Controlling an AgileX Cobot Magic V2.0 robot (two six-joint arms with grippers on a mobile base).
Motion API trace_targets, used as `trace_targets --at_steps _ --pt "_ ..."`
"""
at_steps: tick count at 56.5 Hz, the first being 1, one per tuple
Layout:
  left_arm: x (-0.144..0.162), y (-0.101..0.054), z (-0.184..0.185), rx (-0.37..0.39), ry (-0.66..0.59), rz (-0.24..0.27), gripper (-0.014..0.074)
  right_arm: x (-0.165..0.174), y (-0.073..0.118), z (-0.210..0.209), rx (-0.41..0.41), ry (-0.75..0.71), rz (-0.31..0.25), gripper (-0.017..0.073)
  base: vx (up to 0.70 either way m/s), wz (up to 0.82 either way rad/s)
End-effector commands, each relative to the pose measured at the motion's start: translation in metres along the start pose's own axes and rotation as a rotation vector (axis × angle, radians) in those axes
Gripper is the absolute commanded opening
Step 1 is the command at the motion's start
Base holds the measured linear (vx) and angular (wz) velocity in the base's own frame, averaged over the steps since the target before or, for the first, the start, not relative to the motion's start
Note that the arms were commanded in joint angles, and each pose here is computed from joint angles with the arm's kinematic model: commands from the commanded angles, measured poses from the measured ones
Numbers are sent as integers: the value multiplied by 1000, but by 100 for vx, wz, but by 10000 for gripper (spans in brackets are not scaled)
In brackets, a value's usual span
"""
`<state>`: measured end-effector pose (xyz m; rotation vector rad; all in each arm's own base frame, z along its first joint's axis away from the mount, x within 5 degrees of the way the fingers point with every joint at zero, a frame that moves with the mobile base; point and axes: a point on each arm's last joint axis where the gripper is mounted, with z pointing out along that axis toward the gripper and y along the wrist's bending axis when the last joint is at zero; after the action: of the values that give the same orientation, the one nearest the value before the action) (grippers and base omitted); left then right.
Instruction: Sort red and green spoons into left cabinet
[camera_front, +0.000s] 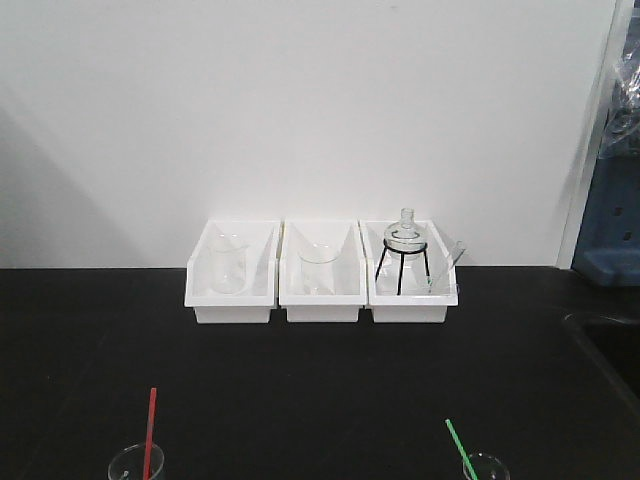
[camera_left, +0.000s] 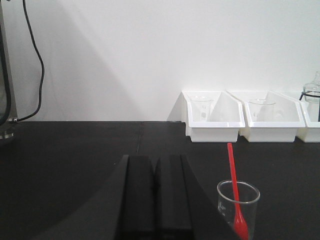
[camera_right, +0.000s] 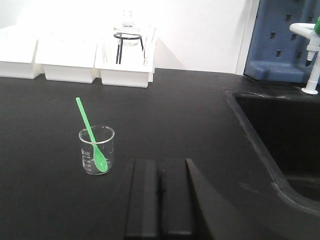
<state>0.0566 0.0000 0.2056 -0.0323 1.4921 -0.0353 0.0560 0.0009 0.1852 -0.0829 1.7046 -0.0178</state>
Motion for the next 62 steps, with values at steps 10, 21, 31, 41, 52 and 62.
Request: trace_targets --at_steps 10,21,31,41,52,62 --pt "-8 -1 -1 14 -88 -3 -8 -4 1 0 -8 -77 -7 -9 0 0" --pt "-8 -1 -1 14 -88 -3 -8 -4 1 0 -8 -77 -7 -9 0 0" --pt "-8 -1 -1 14 -88 -3 -8 -4 1 0 -8 -77 -7 -9 0 0" --pt "-8 -1 -1 14 -88 -3 -8 -4 1 0 -8 -77 -7 -9 0 0" --pt "-8 -1 -1 14 -90 -3 -8 -4 1 0 -8 -79 -7 -9 0 0" --pt "-9 -1 -1 15 -100 -3 -8 -6 1 0 -8 -93 -19 -9 0 0"
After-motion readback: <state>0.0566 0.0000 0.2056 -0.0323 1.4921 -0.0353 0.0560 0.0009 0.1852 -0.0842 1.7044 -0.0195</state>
